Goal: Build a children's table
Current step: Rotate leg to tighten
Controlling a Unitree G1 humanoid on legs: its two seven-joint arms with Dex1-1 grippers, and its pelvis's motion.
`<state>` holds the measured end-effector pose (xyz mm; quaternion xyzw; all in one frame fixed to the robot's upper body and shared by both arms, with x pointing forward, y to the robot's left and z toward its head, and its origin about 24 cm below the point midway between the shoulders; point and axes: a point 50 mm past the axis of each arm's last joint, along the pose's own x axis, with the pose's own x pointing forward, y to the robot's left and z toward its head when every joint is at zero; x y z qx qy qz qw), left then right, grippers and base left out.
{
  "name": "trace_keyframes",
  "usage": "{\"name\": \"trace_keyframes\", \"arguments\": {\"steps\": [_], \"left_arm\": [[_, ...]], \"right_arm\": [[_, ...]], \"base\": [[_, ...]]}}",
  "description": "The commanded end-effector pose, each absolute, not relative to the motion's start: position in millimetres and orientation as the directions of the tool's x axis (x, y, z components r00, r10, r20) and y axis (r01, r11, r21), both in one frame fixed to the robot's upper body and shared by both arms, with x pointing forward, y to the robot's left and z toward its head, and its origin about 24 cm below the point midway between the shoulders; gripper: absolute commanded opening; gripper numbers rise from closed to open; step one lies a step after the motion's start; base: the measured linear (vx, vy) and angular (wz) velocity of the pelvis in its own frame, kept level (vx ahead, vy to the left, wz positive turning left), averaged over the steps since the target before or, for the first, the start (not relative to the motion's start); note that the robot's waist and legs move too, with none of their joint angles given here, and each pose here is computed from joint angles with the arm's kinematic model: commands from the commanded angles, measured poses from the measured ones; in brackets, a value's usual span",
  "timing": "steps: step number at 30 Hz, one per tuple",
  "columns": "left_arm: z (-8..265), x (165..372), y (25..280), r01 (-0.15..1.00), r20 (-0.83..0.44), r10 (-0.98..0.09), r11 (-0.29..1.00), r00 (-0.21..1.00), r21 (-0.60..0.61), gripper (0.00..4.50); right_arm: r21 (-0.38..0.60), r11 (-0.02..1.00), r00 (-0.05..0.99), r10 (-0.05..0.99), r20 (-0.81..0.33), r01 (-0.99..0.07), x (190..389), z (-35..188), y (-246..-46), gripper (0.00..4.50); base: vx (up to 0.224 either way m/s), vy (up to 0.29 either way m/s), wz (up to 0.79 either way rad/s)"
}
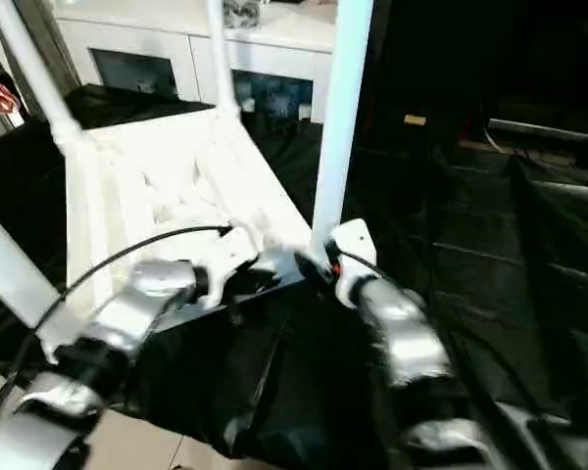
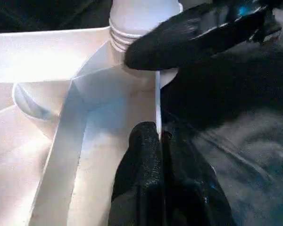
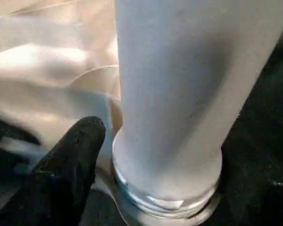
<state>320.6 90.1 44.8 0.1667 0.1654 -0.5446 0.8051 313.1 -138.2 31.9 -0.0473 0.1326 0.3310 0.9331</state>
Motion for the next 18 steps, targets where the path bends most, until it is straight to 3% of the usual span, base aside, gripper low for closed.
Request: {"name": "trace_keyframes", "arguments": {"steps": [1,5,8,9,10,13,18], "left_arm": [[55,314,76,0.966,-0.370,-0.892,0.243,0.260,0.093,0.00],[56,307,92,0.988,-0.405,-0.901,0.139,0.155,0.070,0.00],[57,306,99,0.992,-0.424,-0.897,0.106,0.124,0.065,0.00],[57,306,101,0.992,-0.427,-0.896,0.104,0.122,0.065,0.00],[58,305,104,0.995,-0.431,-0.897,0.085,0.100,0.055,0.00],[59,303,111,0.998,-0.444,-0.895,0.042,0.054,0.036,0.00],[60,303,114,0.999,-0.449,-0.893,0.034,0.044,0.029,0.00]], "right_arm": [[0.030,0.672,0.640,0.717,-0.274,-0.740,306.8,34,-121.5,3.71],[0.022,0.507,0.472,0.818,-0.328,-0.862,293.6,37,-136.5,3.71],[0.038,0.441,0.401,0.846,-0.350,-0.897,287.7,38,-141.8,3.71],[0.046,0.429,0.387,0.852,-0.353,-0.902,286.5,39,-142.7,3.71],[0.054,0.407,0.362,0.859,-0.361,-0.912,284.7,39,-144.5,3.39],[0.061,0.353,0.303,0.869,-0.392,-0.933,280.4,39,-147.8,3.34],[0.069,0.338,0.286,0.874,-0.393,-0.939,278.4,38,-146.1,2.91]], "base": [[0.000,0.000,0.00],[0.000,0.000,0.00],[0.000,0.000,0.00],[0.000,0.000,0.00],[0.000,0.000,0.00],[0.000,0.000,0.00],[0.000,0.000,0.00]]}}
